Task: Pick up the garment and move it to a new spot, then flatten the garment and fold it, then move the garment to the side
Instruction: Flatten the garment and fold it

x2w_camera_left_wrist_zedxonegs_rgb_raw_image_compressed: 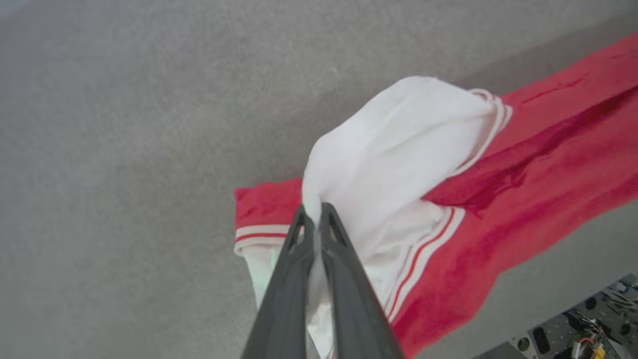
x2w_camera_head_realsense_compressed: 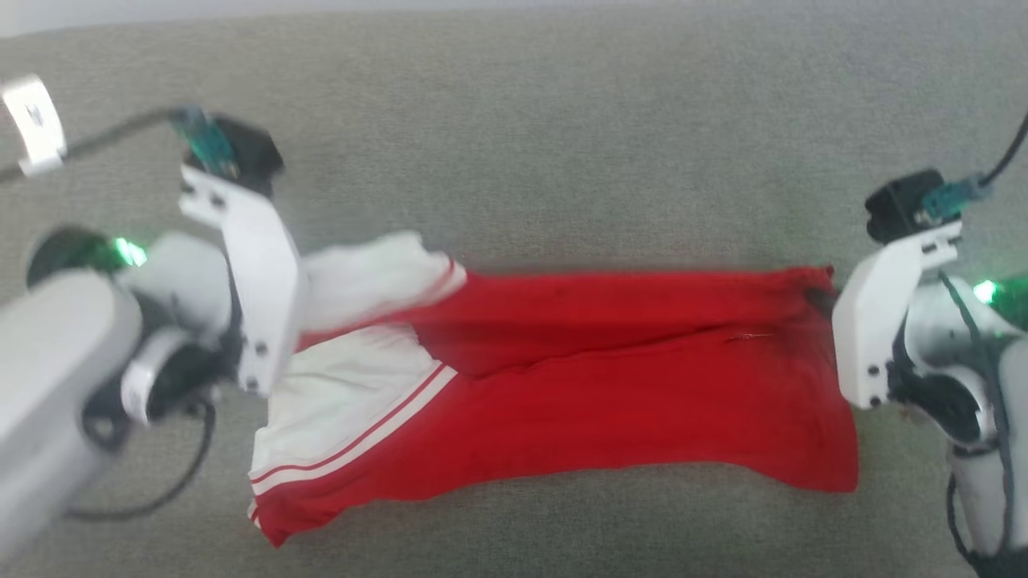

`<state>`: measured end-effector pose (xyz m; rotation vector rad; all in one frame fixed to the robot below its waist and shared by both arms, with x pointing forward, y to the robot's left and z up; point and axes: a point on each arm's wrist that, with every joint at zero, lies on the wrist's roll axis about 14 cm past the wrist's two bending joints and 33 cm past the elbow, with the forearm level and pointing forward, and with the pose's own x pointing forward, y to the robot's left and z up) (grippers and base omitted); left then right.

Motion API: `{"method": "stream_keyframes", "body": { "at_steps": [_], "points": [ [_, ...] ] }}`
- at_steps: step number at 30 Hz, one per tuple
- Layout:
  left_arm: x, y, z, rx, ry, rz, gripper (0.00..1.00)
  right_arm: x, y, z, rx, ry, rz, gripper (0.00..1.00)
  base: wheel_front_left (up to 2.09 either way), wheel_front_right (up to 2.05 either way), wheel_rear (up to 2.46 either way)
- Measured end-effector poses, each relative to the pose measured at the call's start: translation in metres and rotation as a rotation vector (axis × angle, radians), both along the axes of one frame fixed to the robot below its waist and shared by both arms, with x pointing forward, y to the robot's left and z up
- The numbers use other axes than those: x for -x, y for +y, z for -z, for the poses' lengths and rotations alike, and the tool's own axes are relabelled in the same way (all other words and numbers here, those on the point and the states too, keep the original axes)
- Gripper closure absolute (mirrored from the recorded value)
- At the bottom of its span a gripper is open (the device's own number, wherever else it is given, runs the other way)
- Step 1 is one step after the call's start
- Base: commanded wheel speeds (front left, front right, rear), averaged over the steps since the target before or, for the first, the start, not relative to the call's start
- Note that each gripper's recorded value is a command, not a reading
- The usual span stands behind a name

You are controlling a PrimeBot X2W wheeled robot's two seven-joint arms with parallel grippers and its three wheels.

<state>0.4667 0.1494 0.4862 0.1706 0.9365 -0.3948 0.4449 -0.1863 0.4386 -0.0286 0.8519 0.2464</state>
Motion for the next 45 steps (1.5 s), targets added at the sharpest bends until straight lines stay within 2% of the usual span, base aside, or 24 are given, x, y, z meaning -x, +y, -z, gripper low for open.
{"method": "stream_keyframes", "body": {
  "at_steps": [7, 12, 13, 14, 15, 16, 22, 28, 37, 45],
  "points": [
    [0.043, 0.0, 0.028, 0.037, 0.099, -0.025, 1.0, 0.023, -0.002, 0.016, -0.016, 0.071, 0.025, 1.0, 0.0, 0.0, 0.0],
    [0.053, 0.002, 0.056, 0.069, 0.161, -0.069, 1.0, 0.034, 0.002, 0.032, -0.038, 0.133, 0.038, 1.0, 0.0, 0.0, 0.0],
    [0.055, 0.002, 0.061, 0.074, 0.174, -0.071, 1.0, 0.035, 0.004, 0.034, -0.045, 0.139, 0.039, 0.8, 0.0, 0.0, 0.0],
    [0.056, 0.001, 0.066, 0.089, 0.18, -0.081, 0.73, 0.036, 0.006, 0.035, -0.047, 0.141, 0.038, 0.58, 0.0, 0.0, 0.0],
    [0.055, 0.0, 0.068, 0.107, 0.179, -0.088, 0.49, 0.035, 0.007, 0.035, -0.041, 0.139, 0.032, 0.0, 0.0, 0.0, 0.0],
    [0.052, 0.001, 0.069, 0.116, 0.171, -0.1, 0.0, 0.034, 0.007, 0.033, -0.043, 0.132, 0.035, 0.0, 0.0, 0.0, 0.0],
    [0.043, 0.012, 0.058, 0.14, 0.088, -0.142, 0.0, 0.03, 0.007, 0.012, -0.052, 0.064, 0.022, 0.0, 0.0, 0.0, 0.0],
    [0.037, 0.02, 0.028, 0.187, -0.095, -0.159, 0.0, 0.038, 0.005, -0.005, -0.082, 0.029, 0.026, 0.0, 0.0, 0.0, 0.0],
    [0.048, 0.048, 0.001, 0.235, -0.373, -0.245, 0.0, 0.062, -0.021, 0.003, -0.06, 0.108, 0.091, 0.0, 0.0, 0.0, 0.0],
    [0.062, 0.09, -0.016, 0.24, -0.598, -0.376, 0.0, 0.071, -0.017, 0.02, -0.067, 0.175, 0.091, 0.0, 0.0, 0.0, 0.0]
  ]
}}
